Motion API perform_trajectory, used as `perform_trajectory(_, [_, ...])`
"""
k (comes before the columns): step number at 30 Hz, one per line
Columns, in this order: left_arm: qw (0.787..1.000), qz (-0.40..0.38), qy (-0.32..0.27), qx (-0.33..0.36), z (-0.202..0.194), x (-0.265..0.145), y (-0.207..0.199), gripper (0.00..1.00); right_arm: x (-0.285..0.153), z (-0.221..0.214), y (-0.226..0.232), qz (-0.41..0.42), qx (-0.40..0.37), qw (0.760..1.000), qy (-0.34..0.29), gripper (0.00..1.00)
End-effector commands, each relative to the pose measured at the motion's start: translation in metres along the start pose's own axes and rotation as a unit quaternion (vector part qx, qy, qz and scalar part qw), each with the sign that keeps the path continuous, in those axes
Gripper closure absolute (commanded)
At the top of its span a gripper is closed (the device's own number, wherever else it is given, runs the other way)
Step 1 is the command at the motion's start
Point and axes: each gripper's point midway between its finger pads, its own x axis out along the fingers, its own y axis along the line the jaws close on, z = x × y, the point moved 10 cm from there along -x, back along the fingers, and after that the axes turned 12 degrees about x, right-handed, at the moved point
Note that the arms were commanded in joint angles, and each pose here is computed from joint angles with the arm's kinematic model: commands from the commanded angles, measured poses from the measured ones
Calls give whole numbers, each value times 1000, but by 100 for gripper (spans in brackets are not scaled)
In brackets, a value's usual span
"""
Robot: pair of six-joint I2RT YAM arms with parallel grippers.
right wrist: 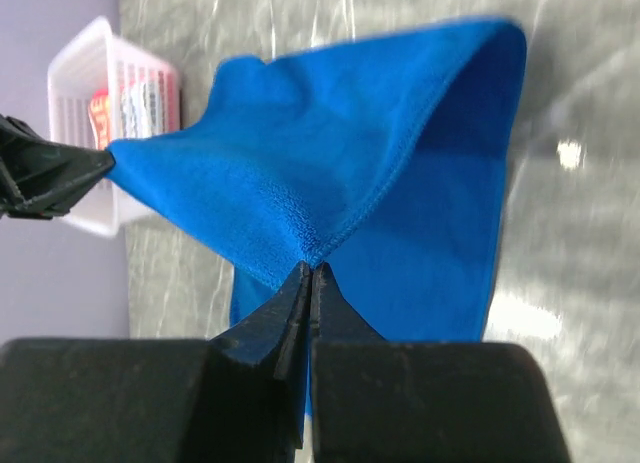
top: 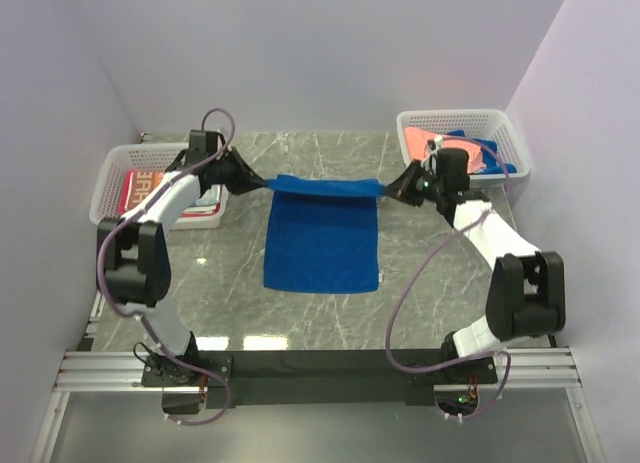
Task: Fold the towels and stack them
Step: Fold the towel
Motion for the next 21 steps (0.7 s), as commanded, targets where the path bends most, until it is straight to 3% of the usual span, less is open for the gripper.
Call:
perform_trajectory(1, [1000, 10, -1, 14, -19, -24, 2, 99, -17, -20, -11, -4, 7, 1000, 6, 100])
perform_trajectory(21, [997, 73, 38, 8, -142, -59, 49, 99, -63, -129, -65, -32, 29, 997, 68, 100])
